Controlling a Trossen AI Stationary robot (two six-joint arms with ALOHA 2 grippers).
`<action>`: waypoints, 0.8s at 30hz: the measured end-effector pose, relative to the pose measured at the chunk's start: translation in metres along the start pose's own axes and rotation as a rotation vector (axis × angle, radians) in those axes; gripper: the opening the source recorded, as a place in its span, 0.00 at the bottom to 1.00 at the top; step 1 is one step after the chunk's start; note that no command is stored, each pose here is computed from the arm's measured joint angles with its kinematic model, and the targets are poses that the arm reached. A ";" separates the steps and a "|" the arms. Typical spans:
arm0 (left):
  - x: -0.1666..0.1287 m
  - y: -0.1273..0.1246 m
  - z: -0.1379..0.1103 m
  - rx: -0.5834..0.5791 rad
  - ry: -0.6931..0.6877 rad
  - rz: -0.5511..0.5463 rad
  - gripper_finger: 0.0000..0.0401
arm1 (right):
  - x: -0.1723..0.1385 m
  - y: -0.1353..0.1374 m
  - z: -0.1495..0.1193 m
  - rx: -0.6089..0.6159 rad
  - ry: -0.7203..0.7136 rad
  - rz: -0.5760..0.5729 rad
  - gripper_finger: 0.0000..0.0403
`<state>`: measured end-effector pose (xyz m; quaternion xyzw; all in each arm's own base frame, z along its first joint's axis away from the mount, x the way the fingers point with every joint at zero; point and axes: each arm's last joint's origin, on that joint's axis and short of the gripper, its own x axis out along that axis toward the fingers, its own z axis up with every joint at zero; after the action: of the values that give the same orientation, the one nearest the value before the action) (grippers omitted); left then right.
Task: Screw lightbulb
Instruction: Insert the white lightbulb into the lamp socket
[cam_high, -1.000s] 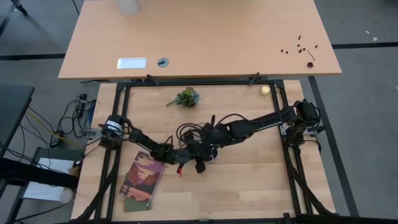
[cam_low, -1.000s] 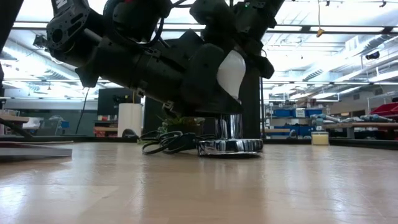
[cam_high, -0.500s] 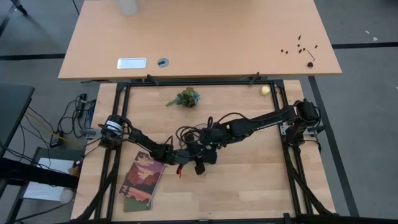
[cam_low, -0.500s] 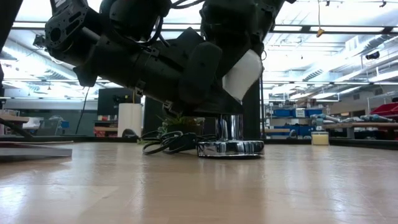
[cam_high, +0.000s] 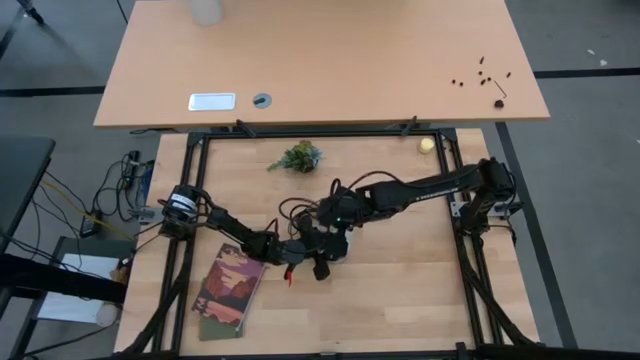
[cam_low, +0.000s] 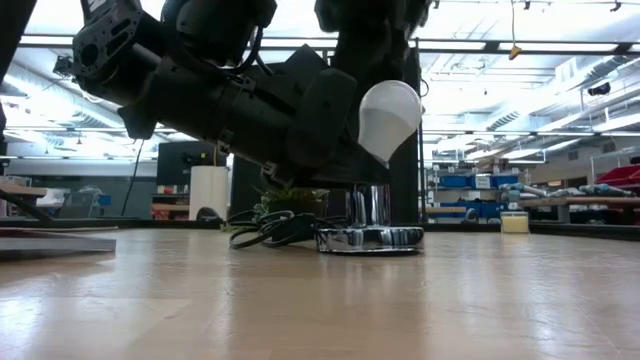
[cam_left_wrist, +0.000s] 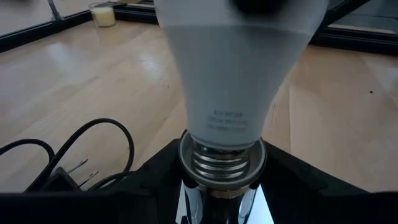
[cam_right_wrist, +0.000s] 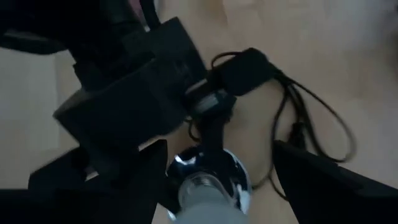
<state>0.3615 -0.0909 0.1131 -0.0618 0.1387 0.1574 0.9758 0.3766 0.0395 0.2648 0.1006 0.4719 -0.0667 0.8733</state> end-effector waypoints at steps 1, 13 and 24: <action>0.000 0.000 0.000 0.000 0.002 0.001 0.47 | -0.005 0.000 0.003 -0.016 0.008 -0.003 0.74; -0.003 -0.004 -0.002 0.006 0.010 -0.006 0.47 | -0.042 0.015 -0.004 -0.311 0.195 -0.053 0.74; -0.005 -0.008 -0.004 0.020 0.014 -0.023 0.47 | -0.037 0.031 -0.020 -0.582 0.210 -0.139 0.74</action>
<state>0.3583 -0.1009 0.1119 -0.0546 0.1462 0.1443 0.9772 0.3471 0.0752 0.2884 -0.1795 0.5645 0.0224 0.8054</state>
